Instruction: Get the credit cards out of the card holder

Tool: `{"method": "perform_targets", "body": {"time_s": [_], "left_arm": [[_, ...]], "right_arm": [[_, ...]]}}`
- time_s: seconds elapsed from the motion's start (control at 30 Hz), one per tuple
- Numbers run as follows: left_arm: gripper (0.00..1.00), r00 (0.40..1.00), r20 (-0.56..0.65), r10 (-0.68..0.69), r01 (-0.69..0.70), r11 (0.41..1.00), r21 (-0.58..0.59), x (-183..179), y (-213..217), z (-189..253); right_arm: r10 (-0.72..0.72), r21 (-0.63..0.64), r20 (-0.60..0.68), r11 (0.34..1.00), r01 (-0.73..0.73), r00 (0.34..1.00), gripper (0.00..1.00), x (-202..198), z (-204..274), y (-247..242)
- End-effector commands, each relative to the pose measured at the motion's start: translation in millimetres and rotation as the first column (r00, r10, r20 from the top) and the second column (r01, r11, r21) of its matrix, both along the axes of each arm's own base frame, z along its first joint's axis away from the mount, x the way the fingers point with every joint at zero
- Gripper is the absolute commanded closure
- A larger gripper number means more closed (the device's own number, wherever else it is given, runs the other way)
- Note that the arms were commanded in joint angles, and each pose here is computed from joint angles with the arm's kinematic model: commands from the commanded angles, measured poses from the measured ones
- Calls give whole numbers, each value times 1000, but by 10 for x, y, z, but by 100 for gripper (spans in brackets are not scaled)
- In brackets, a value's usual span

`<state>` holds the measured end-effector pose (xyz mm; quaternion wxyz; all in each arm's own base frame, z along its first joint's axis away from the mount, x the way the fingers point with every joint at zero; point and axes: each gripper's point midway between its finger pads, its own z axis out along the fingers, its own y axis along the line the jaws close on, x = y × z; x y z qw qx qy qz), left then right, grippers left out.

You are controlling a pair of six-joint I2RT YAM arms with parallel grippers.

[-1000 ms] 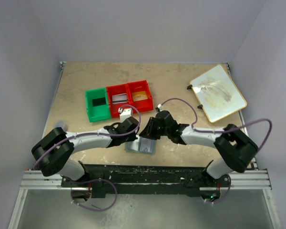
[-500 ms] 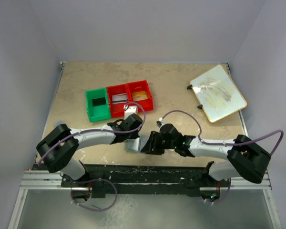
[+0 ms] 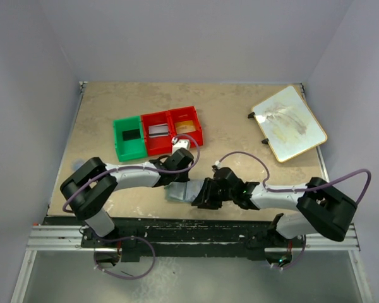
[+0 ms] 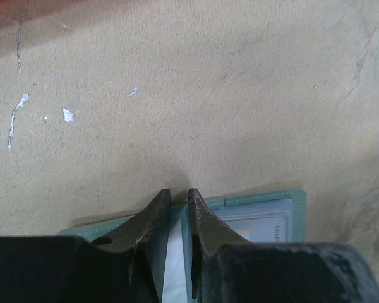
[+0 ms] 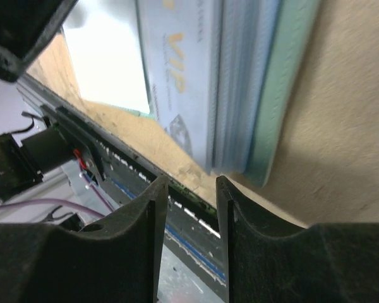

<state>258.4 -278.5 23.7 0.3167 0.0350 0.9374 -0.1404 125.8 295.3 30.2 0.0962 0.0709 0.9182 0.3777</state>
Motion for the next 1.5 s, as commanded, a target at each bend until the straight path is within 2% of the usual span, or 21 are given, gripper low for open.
{"method": "perform_targets", "body": {"time_s": [0.0,0.1,0.27,0.53,0.7,1.0,1.13,1.27,1.47], "left_arm": [[85,1000,-8,-29,29,1000,3,-36,15,-27],[85,1000,-10,-22,21,1000,-17,-93,57,-1],[85,999,-35,-5,3,999,-47,-252,174,-30],[84,998,-37,59,-61,996,-68,-391,392,13],[83,997,-38,74,-76,995,-68,-426,452,50],[81,994,-103,18,-47,957,-285,-723,246,74],[81,995,-97,-1,-33,940,-340,-780,94,113],[81,997,-79,1,-26,950,-312,-792,25,151],[81,994,-23,104,-107,962,-252,-716,294,239]], "right_arm": [[-75,47,5,996,74,997,59,187,-28,-14],[-100,107,-14,989,101,995,59,289,-25,-1],[-138,158,24,979,132,990,58,636,55,36],[-134,92,95,988,125,986,57,987,99,-8],[-55,86,118,995,45,991,55,1094,158,132],[1,93,183,995,-18,983,55,1337,248,333],[44,91,210,994,-64,977,55,1420,295,426],[55,27,217,998,-62,975,55,1500,263,380],[-7,-155,304,986,57,953,52,1709,447,43]]}}
